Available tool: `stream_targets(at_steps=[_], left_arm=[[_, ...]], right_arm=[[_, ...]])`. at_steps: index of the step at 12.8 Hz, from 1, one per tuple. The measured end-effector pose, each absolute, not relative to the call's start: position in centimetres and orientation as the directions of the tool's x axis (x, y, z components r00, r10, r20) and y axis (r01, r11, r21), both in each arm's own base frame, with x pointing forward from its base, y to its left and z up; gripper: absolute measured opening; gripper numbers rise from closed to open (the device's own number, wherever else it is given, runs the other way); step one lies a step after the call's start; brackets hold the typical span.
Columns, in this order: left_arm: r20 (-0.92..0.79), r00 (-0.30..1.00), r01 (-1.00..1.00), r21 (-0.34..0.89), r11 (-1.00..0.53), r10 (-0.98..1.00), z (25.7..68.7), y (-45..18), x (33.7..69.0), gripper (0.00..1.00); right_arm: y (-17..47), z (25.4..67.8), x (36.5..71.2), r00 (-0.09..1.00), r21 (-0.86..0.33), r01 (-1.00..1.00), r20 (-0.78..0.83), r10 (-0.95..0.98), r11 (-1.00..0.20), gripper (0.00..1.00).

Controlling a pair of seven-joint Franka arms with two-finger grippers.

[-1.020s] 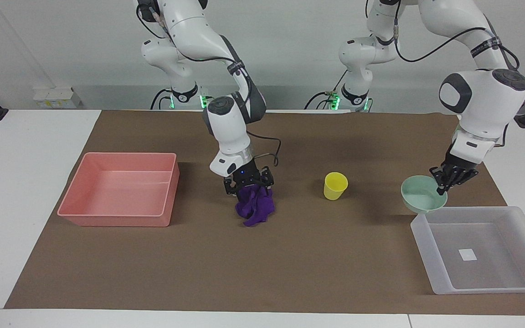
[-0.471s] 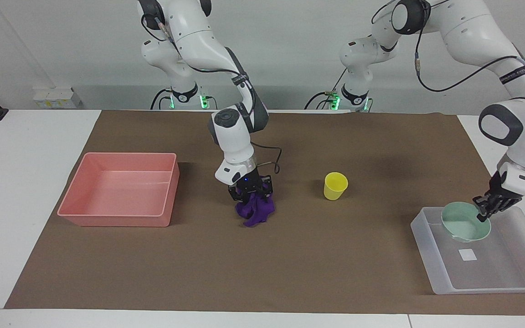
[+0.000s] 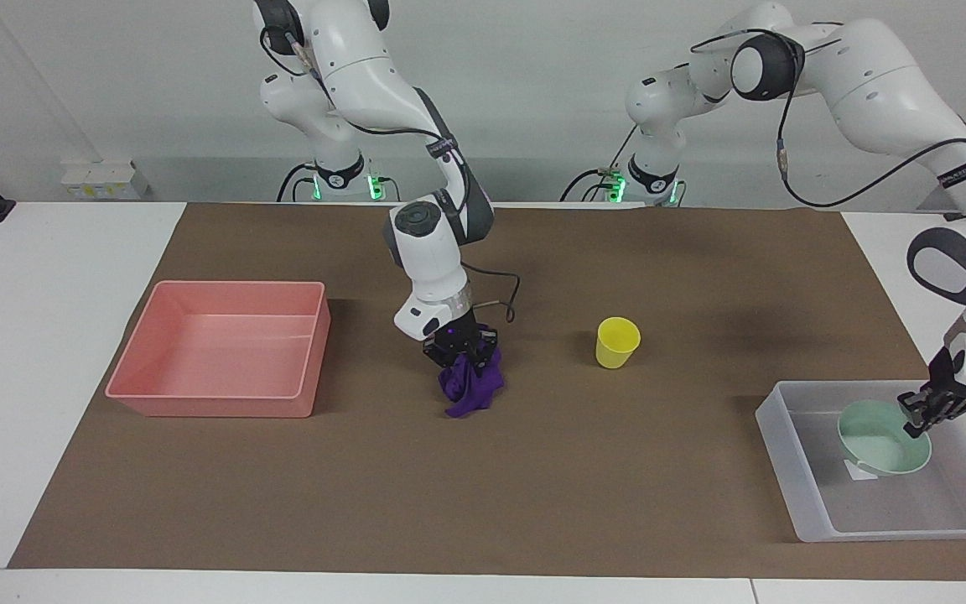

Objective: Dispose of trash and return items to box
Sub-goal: 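Lift the bowl into the clear bin while the right gripper grasps the cloth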

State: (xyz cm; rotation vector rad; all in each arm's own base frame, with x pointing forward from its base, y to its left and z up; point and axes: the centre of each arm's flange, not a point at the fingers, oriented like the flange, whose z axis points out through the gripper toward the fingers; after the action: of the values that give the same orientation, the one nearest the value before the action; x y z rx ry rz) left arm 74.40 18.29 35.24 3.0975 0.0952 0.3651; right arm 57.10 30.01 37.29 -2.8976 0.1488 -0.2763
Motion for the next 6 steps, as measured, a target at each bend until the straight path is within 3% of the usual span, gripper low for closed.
stream_targets(at_steps=[3, 6], left_arm=[[0.222, 0.973, 0.058, 0.055, -0.997, 0.069, 34.1, 17.5, 74.6, 0.04], [0.224, 0.972, 0.056, 0.062, -0.997, 0.069, 34.3, 17.3, 74.7, 0.18]], right_arm=[[26.3, 45.4, 57.0, 0.969, -0.247, -0.122, 0.18, -0.17, -0.961, 0.07], [19.9, 51.3, 56.9, 0.959, -0.19, -0.161, 0.202, -0.199, -0.969, 0.07]])
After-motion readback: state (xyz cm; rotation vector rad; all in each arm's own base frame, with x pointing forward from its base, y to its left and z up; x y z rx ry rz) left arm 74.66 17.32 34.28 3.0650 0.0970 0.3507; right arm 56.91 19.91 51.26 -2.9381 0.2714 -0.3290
